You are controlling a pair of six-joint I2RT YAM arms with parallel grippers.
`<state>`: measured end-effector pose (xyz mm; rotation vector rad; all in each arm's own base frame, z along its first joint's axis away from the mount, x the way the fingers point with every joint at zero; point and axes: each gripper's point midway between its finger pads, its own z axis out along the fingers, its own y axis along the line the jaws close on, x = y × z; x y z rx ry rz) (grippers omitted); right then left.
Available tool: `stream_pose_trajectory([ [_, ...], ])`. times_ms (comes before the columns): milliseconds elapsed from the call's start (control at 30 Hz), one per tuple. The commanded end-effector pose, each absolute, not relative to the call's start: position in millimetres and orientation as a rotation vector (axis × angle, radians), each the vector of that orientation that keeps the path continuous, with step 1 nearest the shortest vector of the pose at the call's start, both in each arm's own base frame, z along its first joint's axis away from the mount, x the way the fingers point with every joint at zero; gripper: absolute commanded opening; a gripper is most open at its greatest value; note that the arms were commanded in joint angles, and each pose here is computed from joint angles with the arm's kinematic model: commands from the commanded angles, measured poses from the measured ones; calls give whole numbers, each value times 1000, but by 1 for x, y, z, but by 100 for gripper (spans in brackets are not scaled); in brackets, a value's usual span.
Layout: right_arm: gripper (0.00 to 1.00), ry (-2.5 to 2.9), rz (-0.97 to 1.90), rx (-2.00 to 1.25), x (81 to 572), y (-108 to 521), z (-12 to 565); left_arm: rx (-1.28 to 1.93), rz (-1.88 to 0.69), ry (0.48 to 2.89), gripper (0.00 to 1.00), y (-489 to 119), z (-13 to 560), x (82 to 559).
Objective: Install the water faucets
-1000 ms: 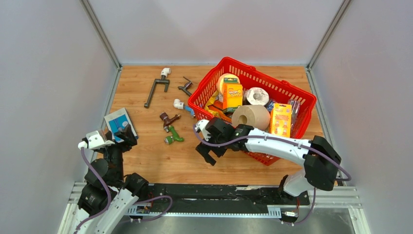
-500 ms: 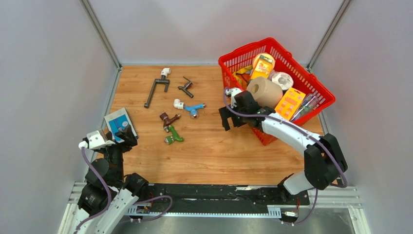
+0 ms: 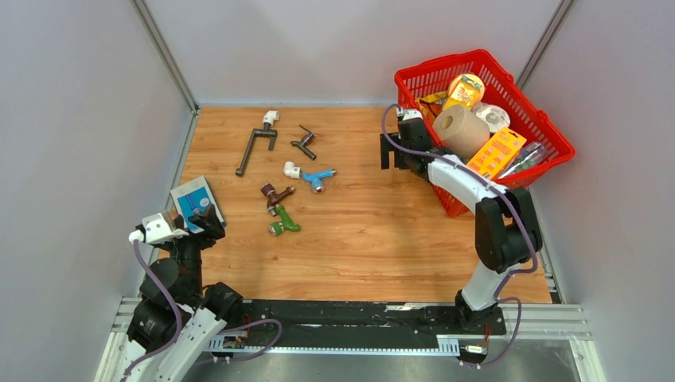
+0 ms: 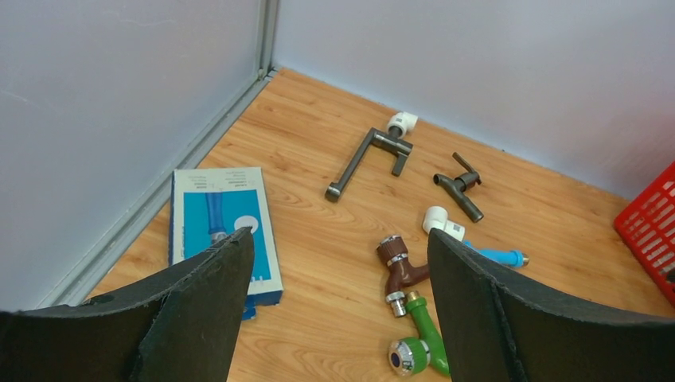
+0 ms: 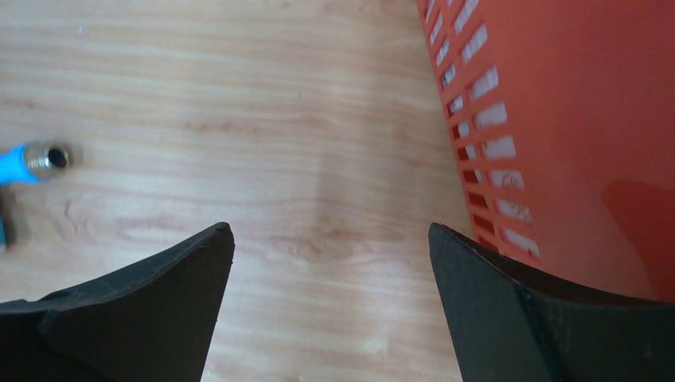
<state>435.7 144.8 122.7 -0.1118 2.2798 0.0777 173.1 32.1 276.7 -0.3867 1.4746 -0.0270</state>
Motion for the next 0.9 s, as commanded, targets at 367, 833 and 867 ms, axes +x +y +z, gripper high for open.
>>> stream_pose_trajectory([
  [367, 100, 1852, 599, -299, 438, 221, 304, -251, -117, 1677, 88, -21, 275, 207],
  [833, 100, 1499, 860, -517, 346, 234, 332, -166, -211, 2114, 88, -102, 189, 265],
  [867, 100, 1506, 875, -542, 343, 236, 326, -160, -226, 2164, 88, -108, 177, 267],
])
